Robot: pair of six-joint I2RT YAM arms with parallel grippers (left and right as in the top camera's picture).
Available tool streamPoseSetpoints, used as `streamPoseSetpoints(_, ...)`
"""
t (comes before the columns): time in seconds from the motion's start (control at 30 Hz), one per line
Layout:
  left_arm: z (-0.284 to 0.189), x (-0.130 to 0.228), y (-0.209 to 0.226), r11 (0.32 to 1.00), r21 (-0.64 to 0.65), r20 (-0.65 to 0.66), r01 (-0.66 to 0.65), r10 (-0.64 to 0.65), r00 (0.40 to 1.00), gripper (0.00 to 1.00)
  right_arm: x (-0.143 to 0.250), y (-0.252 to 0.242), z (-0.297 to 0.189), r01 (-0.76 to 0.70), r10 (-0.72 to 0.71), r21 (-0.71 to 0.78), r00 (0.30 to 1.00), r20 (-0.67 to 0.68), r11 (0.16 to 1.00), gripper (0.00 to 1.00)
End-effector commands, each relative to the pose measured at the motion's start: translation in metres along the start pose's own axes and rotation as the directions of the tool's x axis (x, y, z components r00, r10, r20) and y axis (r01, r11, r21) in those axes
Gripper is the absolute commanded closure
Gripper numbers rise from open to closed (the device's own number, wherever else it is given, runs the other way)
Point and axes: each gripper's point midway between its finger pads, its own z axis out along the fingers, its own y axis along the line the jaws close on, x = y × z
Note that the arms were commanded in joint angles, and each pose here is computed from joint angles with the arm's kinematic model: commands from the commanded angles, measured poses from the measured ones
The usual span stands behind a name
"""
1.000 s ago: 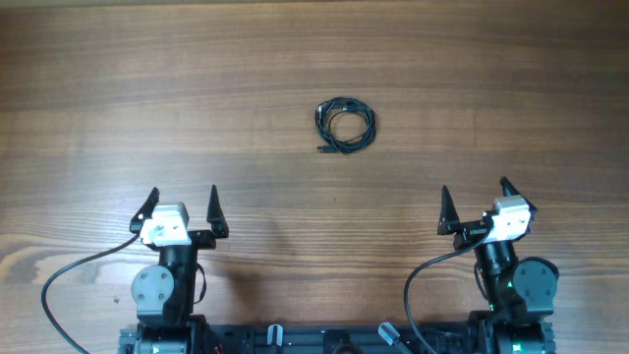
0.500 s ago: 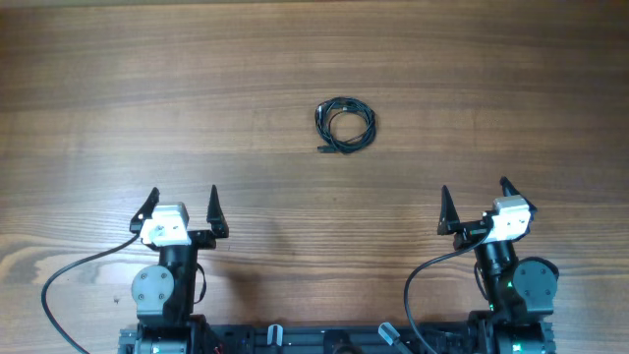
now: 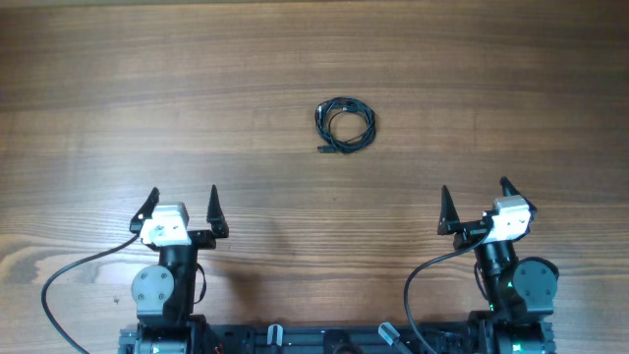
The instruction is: Untangle cables
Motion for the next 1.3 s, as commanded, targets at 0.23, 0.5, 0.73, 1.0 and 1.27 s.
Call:
streamPoseSetpoints(0.23,0.000,0.001,0.001,1.000,-0.002,0.002,-0.015,0.015,1.000,0.00,0.001,-0.002,0.000,-0.002,0.002,0.008,1.000,0.000,1.000,0.00)
streamPoseSetpoints(0.5,0.000,0.000,-0.002,1.000,0.014,0.003,0.023,-0.023,1.000,0.00,0.001,-0.002,0.000,-0.003,0.003,0.008,1.000,0.000,1.000,0.00)
streamPoseSetpoints(0.73,-0.014,-0.035,-0.023,0.989,0.130,0.008,0.073,-0.075,0.997,0.00,0.001,-0.002,0.000,-0.003,0.003,0.008,1.000,0.000,1.000,0.00)
streamPoseSetpoints(1.0,-0.032,-0.100,-0.023,0.990,0.120,-0.006,0.076,-0.076,0.997,0.00,0.001,-0.002,0.000,-0.003,0.003,0.008,1.000,0.000,1.000,0.00)
streamPoseSetpoints(1.27,-0.022,-0.159,-0.025,0.989,0.112,-0.085,0.101,-0.092,0.992,0.00,0.001,-0.002,0.000,-0.002,0.002,0.008,1.000,0.000,1.000,0.00)
